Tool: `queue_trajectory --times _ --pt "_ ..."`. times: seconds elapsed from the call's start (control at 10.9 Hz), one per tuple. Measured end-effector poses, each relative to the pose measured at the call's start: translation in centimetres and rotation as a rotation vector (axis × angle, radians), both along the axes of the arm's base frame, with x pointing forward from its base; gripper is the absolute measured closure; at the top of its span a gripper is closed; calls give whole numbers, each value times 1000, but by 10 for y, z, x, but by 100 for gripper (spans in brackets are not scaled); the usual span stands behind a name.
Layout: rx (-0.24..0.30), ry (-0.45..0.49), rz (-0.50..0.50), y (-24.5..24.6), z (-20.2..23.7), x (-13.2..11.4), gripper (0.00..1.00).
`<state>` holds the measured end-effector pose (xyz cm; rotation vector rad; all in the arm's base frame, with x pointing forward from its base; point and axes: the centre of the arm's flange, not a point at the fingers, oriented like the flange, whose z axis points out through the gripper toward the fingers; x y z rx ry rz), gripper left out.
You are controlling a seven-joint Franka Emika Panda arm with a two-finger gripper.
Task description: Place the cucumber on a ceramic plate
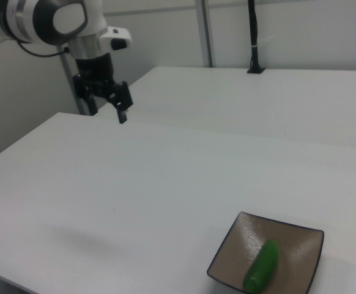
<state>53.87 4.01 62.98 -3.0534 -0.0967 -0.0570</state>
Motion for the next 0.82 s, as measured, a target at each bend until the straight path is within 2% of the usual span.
queue_trajectory --times 0.18,0.64,0.82 --pt "-9 28 39 30 -18 -3 0" --pt "-2 -104 62 28 -29 15 0" --pt "-2 -115 52 21 -29 18 0"
